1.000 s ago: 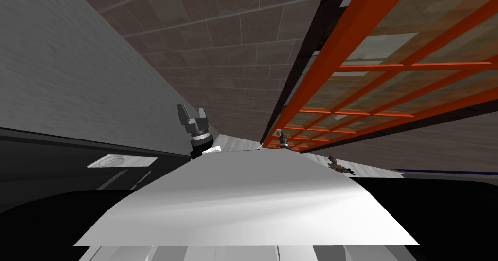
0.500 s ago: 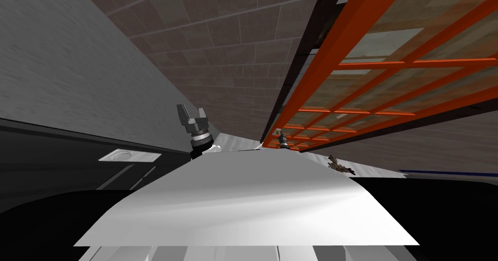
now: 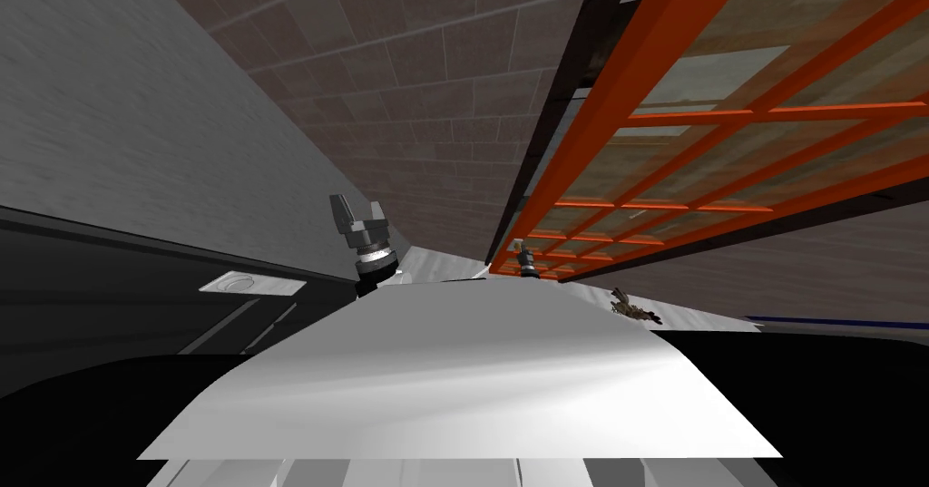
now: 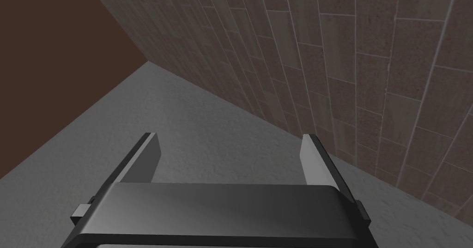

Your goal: Pull the door open

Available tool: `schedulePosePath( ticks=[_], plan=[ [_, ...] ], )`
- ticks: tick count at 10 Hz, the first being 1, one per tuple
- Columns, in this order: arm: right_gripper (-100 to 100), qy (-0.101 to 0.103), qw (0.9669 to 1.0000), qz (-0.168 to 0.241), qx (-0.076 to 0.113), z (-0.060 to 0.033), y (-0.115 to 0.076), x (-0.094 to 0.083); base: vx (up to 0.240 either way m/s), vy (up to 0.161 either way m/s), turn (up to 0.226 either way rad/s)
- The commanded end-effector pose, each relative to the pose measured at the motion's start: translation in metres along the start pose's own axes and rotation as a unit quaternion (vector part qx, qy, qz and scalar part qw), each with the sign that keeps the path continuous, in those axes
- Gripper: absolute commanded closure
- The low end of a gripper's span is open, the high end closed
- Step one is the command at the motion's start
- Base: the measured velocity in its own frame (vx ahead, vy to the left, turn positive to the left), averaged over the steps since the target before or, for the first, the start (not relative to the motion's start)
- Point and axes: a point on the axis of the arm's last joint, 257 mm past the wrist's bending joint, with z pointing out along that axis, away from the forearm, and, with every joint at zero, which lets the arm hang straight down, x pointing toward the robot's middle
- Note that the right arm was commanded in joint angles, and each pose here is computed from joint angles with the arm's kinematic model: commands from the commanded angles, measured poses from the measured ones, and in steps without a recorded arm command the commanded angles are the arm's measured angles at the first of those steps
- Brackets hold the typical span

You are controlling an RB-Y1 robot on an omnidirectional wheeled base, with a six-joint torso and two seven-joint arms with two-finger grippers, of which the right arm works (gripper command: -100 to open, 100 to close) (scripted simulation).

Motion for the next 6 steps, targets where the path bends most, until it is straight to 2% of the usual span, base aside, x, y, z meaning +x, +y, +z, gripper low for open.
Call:
schedulePosePath(
  ticks=[1, 2, 4, 6],
  plan=[
    [100, 0.017, 0.9996, 0.022, -0.010, 0.0053, 0.002, 0.019, -0.032, -0.011, 0.027],
    [-100, -0.003, 0.9994, 0.034, 0.000, 0.0025, -0.002, 0.001, -0.042, -0.039, 0.005],
    [-100, -0.007, 0.9980, 0.063, -0.002, 0.0038, -0.002, 0.002, -0.070, -0.022, 0.056],
    [-100, -0.012, 0.9949, 0.101, -0.004, 0.0054, -0.003, 0.004, -0.074, 0.005, 0.062]
  ],
)
